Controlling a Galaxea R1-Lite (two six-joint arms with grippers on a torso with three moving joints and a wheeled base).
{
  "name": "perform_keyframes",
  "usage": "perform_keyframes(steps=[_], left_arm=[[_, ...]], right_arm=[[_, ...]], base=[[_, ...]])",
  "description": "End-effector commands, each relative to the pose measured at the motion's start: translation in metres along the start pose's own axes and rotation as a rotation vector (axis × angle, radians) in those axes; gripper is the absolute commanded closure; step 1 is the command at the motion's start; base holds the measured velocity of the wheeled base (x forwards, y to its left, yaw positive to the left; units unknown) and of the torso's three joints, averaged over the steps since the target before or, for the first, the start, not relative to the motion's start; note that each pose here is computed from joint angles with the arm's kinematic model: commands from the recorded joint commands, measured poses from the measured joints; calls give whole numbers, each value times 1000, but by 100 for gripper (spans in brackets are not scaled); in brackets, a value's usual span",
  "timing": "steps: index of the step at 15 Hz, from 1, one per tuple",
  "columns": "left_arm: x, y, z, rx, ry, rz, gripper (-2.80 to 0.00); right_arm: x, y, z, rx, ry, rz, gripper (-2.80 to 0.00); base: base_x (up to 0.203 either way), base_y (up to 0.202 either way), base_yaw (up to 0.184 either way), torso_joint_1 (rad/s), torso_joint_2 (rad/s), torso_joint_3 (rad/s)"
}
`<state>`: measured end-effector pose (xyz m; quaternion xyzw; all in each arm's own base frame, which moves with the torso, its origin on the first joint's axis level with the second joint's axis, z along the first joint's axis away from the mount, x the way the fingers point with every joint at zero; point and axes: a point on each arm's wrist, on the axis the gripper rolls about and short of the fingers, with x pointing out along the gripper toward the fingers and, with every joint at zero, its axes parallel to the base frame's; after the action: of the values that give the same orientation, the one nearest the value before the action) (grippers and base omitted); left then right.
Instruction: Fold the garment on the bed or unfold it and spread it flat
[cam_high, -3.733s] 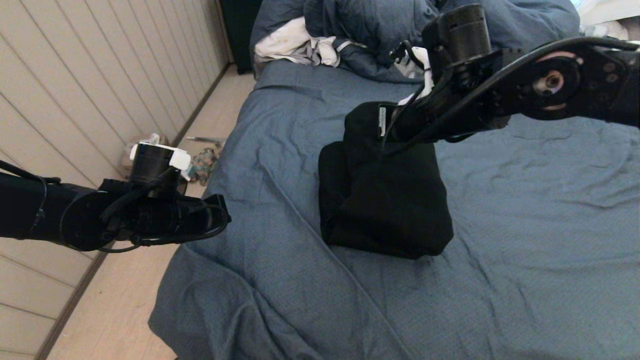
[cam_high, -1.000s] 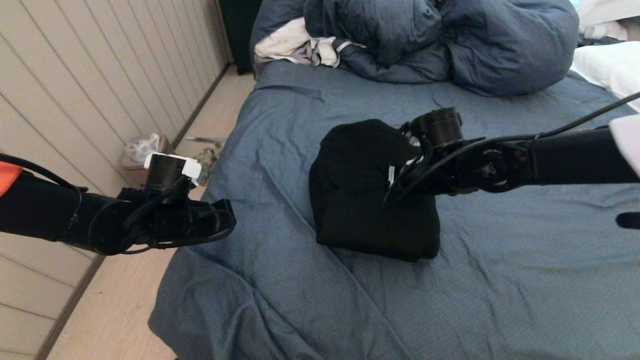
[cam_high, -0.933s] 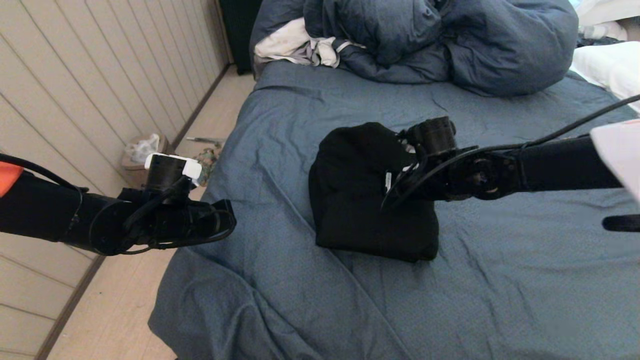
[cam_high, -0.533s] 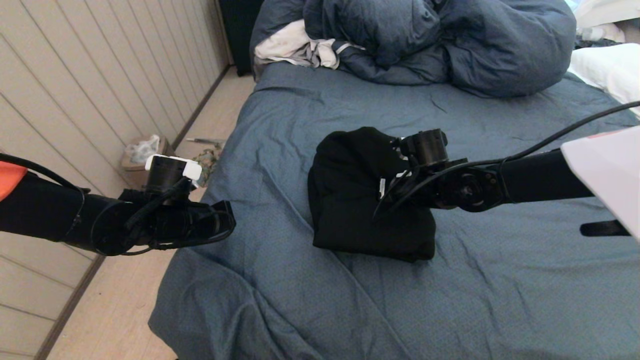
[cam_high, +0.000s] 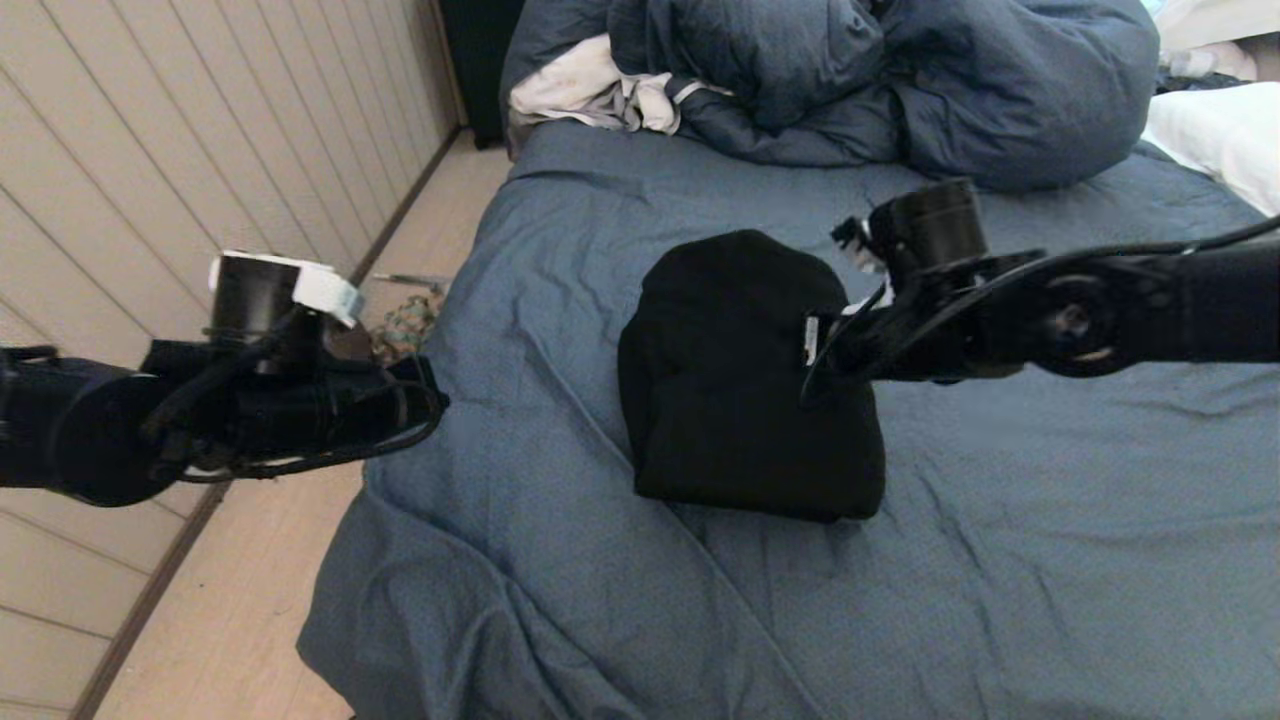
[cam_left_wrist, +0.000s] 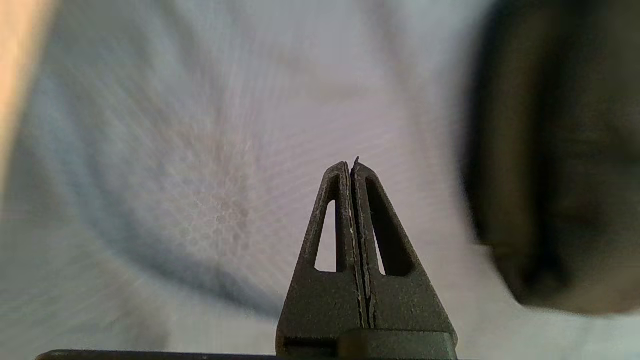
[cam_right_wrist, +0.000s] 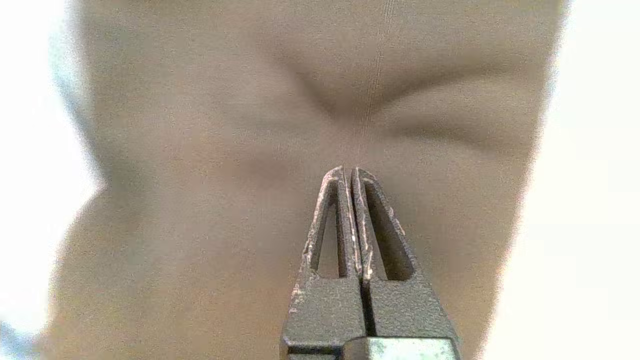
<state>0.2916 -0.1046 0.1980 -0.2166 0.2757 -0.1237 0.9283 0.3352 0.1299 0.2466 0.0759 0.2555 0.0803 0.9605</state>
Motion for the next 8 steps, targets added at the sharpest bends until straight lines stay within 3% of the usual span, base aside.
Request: perform_keyframes(steps=[1, 4, 6, 8], left_arm=[[-71, -17, 23, 11, -162, -72, 0], [-174, -21, 21, 60, -318, -87, 0], [-240, -12, 2, 110, -402, -59, 0], [-289, 5, -28, 139, -446, 75, 0]], right_arm=[[-92, -2, 35, 23, -167, 49, 0], [-228, -21, 40, 42, -298, 81, 0], [-297, -41, 9, 73, -343, 96, 0], [-328, -62, -45, 157, -311, 58, 0]], base=[[0, 0, 0, 0, 0, 0], [0, 0, 0, 0, 0, 0], [0, 0, 0, 0, 0, 0], [0, 0, 0, 0, 0, 0]])
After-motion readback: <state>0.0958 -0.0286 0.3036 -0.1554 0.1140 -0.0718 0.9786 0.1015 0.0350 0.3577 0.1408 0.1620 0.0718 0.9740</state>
